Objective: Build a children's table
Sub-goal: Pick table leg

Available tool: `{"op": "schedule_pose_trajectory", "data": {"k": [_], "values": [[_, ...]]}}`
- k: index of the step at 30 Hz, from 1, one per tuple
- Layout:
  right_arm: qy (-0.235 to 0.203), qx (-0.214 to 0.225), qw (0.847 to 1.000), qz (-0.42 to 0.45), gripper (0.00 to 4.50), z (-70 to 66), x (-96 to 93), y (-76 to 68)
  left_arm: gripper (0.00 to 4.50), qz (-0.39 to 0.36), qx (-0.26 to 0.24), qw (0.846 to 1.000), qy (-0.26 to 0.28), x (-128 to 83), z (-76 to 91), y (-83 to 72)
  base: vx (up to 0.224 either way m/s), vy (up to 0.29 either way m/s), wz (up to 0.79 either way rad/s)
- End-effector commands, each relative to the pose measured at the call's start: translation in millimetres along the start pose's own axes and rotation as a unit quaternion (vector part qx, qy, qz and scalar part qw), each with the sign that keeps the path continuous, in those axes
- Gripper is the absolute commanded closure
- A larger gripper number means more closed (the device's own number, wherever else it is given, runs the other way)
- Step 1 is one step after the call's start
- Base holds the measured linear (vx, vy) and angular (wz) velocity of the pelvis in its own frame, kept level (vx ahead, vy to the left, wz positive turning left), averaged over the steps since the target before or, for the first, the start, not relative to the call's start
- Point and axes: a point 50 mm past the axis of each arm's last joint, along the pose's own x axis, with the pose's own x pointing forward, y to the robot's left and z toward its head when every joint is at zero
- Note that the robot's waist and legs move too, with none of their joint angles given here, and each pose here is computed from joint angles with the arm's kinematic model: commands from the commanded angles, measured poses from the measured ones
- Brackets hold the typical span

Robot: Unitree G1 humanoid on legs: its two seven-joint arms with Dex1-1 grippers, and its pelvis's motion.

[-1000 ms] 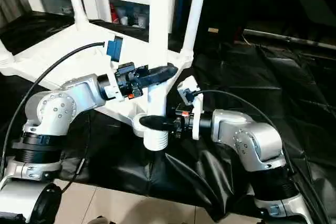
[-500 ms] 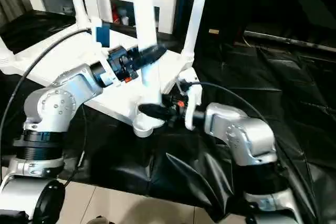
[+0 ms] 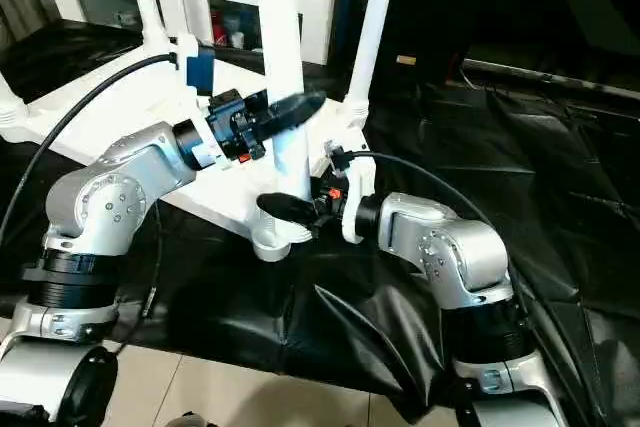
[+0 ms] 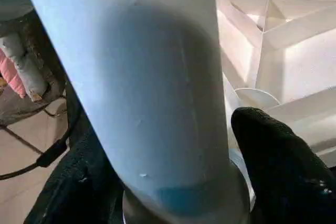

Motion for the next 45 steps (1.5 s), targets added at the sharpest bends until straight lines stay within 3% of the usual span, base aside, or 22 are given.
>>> {"op": "schedule_pose_trajectory", "data": {"k": [1, 10, 19, 31, 42, 45], "values": [[-0.007, -0.019, 0.999, -0.028, 1.21, 9.4, -5.6, -7.6, 2.65, -0.022, 0.006, 0.999, 0.029, 5, -6.1, -6.0, 0.000, 0.000, 0.00], [-0.009, -0.051, 0.999, -0.003, 1.21, 11.2, -7.1, -3.8, 2.65, -0.019, 0.014, 0.999, 0.038, 6, -6.3, -3.3, 0.000, 0.000, 0.00], [-0.006, -0.047, 0.999, 0.000, 1.21, 9.3, -7.9, -5.2, 2.65, -0.024, 0.010, 0.999, 0.042, 6, -6.4, -2.9, 0.000, 0.000, 0.00], [0.007, -0.033, 0.999, 0.013, 2.33, 2.7, -6.6, -5.1, 2.65, -0.025, 0.003, 0.999, 0.028, 10, -3.6, -4.3, 0.000, 0.000, 0.00], [0.013, -0.032, 0.999, -0.005, 2.54, -0.1, -7.5, -11.3, 2.65, -0.014, 0.006, 0.999, 0.030, 9, -4.8, -4.3, 0.000, 0.000, 0.00], [0.005, -0.036, 0.999, -0.011, 2.54, 1.3, -6.2, -12.4, 1.95, -0.006, 0.004, 1.000, 0.022, 8, -2.5, -3.0, 0.000, 0.000, 0.00]]}}
